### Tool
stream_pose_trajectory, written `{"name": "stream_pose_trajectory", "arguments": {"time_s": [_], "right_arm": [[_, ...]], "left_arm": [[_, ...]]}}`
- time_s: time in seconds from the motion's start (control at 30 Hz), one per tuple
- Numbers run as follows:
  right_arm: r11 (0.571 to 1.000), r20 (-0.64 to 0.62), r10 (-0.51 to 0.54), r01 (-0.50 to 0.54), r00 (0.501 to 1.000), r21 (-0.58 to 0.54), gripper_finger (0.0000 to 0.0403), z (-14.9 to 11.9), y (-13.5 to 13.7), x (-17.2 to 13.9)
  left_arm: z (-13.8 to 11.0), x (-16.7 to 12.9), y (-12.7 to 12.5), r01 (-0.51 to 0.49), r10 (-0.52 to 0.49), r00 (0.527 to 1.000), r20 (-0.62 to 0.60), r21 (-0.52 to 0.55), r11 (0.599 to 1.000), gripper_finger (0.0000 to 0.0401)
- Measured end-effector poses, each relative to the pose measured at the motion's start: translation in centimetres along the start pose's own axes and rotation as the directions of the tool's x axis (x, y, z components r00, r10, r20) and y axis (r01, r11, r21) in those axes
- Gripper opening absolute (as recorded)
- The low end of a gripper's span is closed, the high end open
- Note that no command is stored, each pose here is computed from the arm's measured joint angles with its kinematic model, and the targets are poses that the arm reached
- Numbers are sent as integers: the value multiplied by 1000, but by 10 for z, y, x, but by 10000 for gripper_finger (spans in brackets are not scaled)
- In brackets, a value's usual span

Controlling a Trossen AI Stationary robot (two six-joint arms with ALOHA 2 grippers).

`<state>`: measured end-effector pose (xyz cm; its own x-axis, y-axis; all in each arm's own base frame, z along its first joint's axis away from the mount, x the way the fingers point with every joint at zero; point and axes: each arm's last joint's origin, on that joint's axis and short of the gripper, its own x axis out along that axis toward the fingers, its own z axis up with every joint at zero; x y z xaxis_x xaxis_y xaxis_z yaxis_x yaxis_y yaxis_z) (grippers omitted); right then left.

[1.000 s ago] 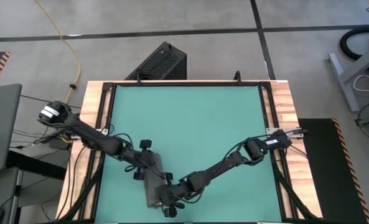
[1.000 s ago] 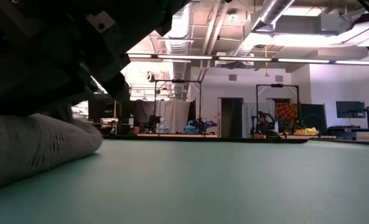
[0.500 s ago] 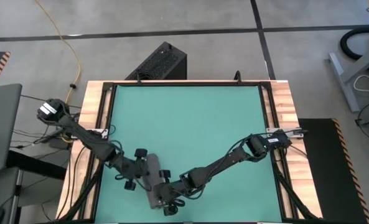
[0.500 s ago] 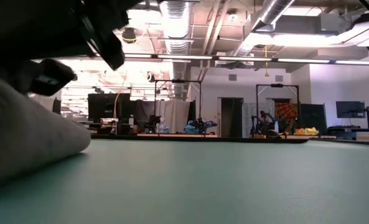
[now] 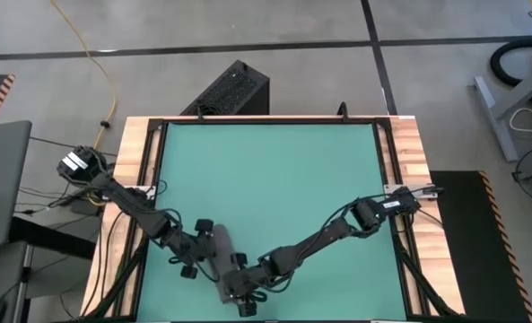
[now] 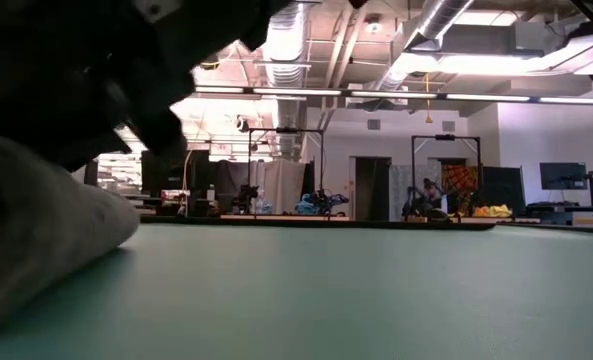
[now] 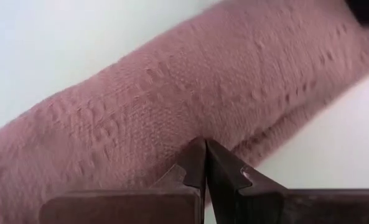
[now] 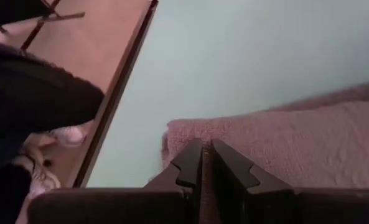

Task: Roll towel
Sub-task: Roll the gray towel

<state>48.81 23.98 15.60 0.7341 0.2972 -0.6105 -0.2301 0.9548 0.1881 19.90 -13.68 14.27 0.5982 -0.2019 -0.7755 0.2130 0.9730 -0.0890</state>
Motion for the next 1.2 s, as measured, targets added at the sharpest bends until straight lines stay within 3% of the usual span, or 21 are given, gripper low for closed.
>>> {"name": "stream_pose_trajectory", "arguments": {"time_s": [0.2,0.47,0.53,0.67,0.87,1.0,1.1,1.2], "right_arm": [[1000,-70,-7,4,998,-30,60,1,1,-10],[995,74,47,-41,996,-86,60,30,13,-35],[995,85,63,-56,994,-85,60,25,13,-24],[998,-11,45,-45,999,-52,60,-1,7,-2],[1000,-103,12,-12,995,5,60,-13,0,4],[1000,-139,0,0,990,5,60,-16,-2,3],[1000,-155,28,-27,988,9,60,-16,-1,3],[998,-178,53,-49,983,27,60,-18,-1,3]], "left_arm": [[-9,1,-2,13,-14,999,-32,-15,1000,0],[-13,2,-2,15,-15,1000,-10,-32,999,0],[-10,0,-3,34,-34,999,-7,-17,999,0],[-6,-10,-3,47,-47,999,24,-14,999,0],[2,-31,0,44,-45,993,105,8,999,0],[10,-52,6,-73,69,970,233,7,997,0],[5,-56,18,-167,167,969,184,-18,986,0],[-1,-51,25,-195,199,971,132,-39,980,0]]}}
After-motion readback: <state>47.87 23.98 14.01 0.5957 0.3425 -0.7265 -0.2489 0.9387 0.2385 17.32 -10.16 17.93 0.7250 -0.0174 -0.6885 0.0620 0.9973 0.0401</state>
